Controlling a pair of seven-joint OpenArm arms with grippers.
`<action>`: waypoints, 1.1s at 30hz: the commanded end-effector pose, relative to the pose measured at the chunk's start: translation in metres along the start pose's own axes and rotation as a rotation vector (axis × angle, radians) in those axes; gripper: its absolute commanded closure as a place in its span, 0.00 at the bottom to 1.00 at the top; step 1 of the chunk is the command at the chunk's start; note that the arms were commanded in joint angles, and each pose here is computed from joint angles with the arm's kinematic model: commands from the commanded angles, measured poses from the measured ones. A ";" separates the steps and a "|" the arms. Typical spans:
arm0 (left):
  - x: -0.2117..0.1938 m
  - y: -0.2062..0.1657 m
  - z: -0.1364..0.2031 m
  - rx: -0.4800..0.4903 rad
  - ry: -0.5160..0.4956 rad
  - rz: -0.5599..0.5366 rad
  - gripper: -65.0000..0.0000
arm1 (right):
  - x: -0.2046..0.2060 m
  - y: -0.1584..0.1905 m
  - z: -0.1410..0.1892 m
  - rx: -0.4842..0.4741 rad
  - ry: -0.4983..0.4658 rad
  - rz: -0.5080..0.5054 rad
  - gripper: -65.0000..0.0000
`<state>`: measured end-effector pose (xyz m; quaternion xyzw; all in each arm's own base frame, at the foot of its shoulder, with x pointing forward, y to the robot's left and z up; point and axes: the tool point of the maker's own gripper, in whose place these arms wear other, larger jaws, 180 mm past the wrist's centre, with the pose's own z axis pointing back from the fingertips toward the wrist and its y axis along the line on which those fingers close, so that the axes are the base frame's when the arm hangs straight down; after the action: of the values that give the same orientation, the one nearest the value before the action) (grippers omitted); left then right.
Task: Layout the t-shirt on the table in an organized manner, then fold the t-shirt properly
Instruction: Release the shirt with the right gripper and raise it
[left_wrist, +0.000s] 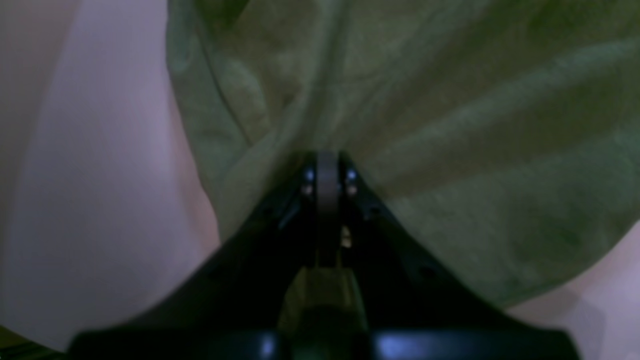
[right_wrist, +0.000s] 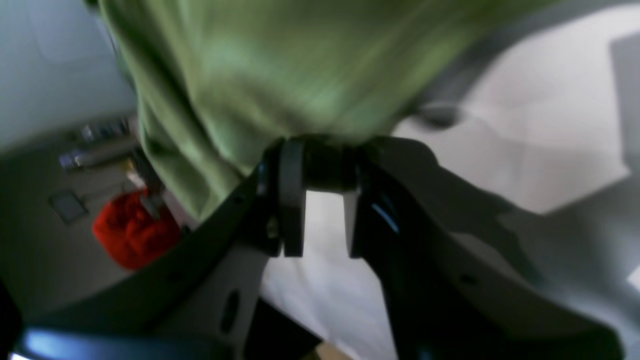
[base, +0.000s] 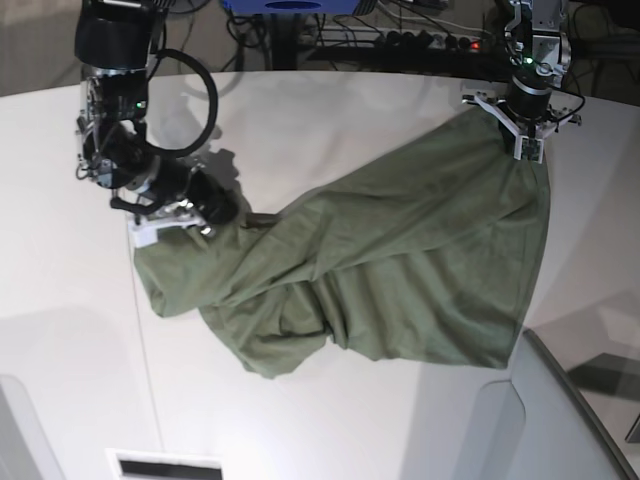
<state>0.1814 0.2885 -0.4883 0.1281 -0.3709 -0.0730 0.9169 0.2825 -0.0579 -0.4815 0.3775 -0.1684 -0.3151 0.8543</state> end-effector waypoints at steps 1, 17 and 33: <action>-0.020 0.001 0.004 -0.006 0.084 -0.022 1.00 | 0.008 0.017 0.000 0.046 -0.017 0.022 0.90; 0.014 0.009 0.015 0.004 -0.003 -0.066 1.00 | -0.015 0.057 0.047 -0.026 0.053 0.247 0.98; 0.012 0.010 0.015 0.002 0.000 -0.068 1.00 | -0.031 0.052 0.035 -0.506 0.025 0.778 0.94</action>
<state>0.1751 0.2884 -0.4741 0.1352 -0.3537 -0.1036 0.9197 0.2512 -0.0245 -0.4293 0.0754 -0.1834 0.0057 0.9801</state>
